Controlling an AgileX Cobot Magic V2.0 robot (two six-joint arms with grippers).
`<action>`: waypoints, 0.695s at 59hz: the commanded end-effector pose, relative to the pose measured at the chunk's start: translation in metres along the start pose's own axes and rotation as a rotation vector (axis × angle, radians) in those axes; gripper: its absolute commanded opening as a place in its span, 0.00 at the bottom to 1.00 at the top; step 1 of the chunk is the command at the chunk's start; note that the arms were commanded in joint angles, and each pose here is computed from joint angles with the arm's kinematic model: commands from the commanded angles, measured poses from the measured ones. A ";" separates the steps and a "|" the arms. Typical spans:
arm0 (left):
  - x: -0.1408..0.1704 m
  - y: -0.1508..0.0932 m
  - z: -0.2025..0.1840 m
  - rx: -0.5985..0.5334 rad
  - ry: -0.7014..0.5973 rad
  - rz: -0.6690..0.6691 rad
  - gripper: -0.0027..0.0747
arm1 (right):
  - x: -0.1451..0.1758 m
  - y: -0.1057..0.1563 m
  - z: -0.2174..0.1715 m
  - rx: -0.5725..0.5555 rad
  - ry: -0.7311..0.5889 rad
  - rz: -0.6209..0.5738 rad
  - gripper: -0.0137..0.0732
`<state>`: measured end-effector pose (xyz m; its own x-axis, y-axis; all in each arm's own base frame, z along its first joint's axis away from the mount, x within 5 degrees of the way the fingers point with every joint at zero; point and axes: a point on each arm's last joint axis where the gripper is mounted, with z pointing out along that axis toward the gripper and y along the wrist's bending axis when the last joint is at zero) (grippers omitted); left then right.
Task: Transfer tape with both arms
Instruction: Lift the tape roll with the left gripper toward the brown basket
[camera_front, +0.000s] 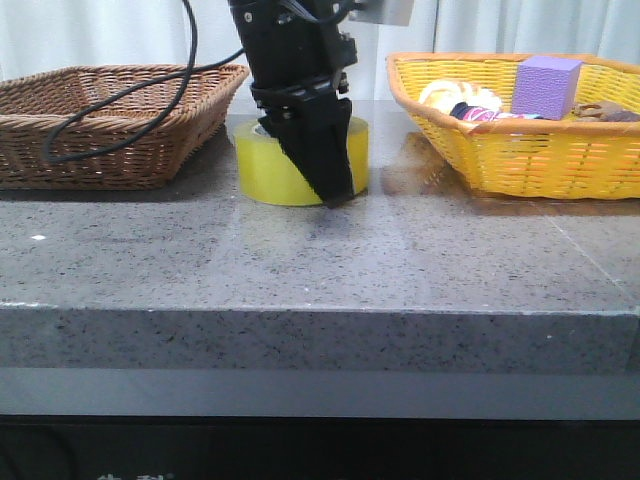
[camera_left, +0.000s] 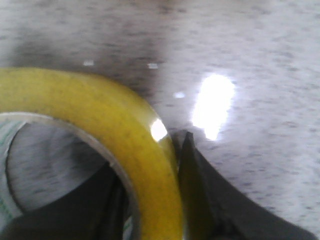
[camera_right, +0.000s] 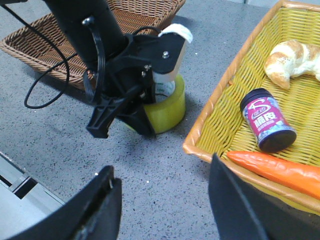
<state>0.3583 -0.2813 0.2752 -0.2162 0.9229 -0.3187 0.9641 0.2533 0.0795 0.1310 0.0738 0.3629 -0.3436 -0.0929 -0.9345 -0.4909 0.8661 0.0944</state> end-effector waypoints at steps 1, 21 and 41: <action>-0.013 -0.001 -0.058 -0.109 -0.121 -0.008 0.28 | -0.015 0.000 -0.006 0.002 -0.103 0.007 0.64; -0.023 0.012 -0.133 -0.358 -0.235 -0.125 0.28 | -0.015 0.000 -0.006 0.002 -0.103 0.007 0.64; 0.010 0.051 -0.161 -0.561 -0.234 -0.445 0.28 | -0.015 0.000 -0.006 0.002 -0.103 0.007 0.64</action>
<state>0.3895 -0.2444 0.3834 -0.4504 0.7174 -0.5315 0.6724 0.6642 0.3266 0.1310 0.0738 0.3629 -0.3436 -0.0929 -0.9345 -0.4909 0.8661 0.0944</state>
